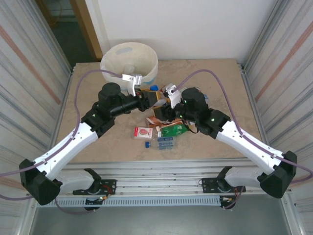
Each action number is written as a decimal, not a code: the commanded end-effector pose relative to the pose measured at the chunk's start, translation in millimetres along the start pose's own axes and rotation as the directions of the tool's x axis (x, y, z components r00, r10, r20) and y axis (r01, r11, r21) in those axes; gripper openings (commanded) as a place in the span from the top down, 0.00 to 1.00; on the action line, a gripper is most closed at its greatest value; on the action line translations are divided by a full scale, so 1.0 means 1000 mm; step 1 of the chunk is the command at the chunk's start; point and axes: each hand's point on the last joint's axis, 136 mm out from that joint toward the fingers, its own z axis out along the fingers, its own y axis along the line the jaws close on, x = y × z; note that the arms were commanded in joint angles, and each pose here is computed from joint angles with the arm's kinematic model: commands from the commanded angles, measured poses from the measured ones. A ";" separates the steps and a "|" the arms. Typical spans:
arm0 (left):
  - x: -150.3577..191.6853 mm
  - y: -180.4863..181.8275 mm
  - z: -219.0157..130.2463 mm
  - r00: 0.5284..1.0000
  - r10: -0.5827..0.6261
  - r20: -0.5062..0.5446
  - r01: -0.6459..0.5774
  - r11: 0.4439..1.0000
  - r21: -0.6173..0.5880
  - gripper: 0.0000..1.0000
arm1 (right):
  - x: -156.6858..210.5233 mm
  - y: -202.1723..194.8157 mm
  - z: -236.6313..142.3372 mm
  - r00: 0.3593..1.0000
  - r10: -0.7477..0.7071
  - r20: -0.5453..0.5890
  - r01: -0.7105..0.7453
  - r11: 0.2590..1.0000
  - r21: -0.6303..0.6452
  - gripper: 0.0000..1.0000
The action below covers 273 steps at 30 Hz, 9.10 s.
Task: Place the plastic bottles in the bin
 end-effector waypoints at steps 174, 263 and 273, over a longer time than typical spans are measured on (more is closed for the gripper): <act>0.290 0.085 0.016 0.501 0.791 -0.351 -0.764 0.595 0.251 0.06 | 0.095 -0.214 -0.125 0.765 0.578 0.285 -0.564 0.388 0.729 0.02; 0.029 0.017 -0.006 0.624 0.772 -0.118 -0.766 0.574 -0.290 0.78 | 0.118 -0.219 -0.137 0.738 0.595 0.317 -0.587 0.335 0.737 0.02; -0.085 0.069 -0.023 0.743 0.662 -0.100 -0.604 0.598 -0.527 0.77 | 0.118 -0.218 -0.140 0.738 0.599 0.313 -0.582 0.329 0.743 0.02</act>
